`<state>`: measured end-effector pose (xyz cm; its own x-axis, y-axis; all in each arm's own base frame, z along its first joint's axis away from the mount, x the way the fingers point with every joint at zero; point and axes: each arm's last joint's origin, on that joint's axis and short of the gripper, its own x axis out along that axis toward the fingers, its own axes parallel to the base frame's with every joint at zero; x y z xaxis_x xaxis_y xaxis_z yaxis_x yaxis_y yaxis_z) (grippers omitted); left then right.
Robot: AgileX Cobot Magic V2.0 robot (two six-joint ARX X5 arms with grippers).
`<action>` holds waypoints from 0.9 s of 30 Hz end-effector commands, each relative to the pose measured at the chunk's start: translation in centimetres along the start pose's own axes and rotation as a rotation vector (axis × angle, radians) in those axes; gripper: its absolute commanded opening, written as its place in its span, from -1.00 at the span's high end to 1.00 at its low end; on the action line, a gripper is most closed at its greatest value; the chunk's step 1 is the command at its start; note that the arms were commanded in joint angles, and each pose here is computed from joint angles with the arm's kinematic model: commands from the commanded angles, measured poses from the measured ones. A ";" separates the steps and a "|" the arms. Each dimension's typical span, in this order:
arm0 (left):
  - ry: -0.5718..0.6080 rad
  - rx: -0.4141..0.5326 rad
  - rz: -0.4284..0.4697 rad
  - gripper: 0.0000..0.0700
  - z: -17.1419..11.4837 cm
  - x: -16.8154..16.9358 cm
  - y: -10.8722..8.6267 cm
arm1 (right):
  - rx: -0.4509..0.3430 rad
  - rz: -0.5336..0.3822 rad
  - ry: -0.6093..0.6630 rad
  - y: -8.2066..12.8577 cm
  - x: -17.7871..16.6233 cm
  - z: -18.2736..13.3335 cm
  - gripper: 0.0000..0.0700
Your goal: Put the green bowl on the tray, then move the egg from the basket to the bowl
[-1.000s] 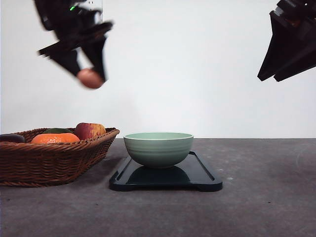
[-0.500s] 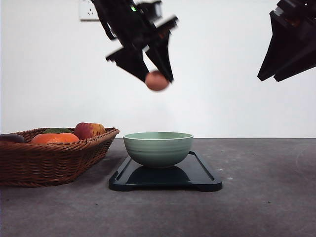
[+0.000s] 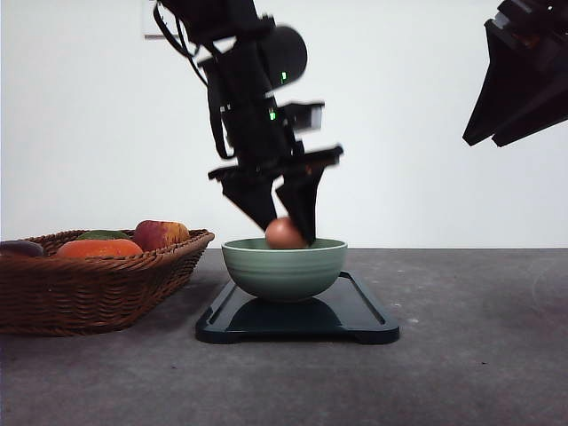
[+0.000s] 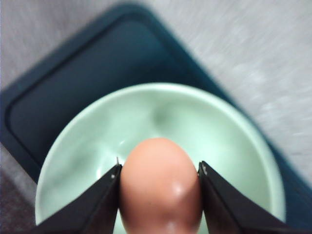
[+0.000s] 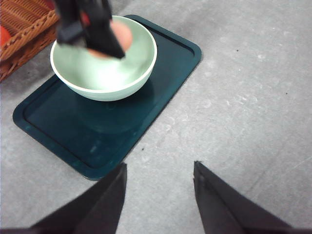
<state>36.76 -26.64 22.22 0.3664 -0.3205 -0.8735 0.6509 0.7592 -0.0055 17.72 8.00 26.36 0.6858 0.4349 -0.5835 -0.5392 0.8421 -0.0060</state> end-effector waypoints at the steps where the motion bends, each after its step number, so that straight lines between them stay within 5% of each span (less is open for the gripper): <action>1: 0.003 0.022 0.008 0.58 0.3 1.0 -0.3 | -0.006 0.002 -0.004 0.0 0.1 0.2 0.24; 27: 0.074 0.024 0.016 0.47 -0.6 4.0 -0.4 | -0.006 0.003 -0.004 0.0 0.1 0.2 0.24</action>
<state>37.44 -27.11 19.05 0.3330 -0.2680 -0.9041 0.6440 0.7650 0.0104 17.72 8.00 26.36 0.6858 0.4349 -0.5835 -0.5392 0.8421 -0.0060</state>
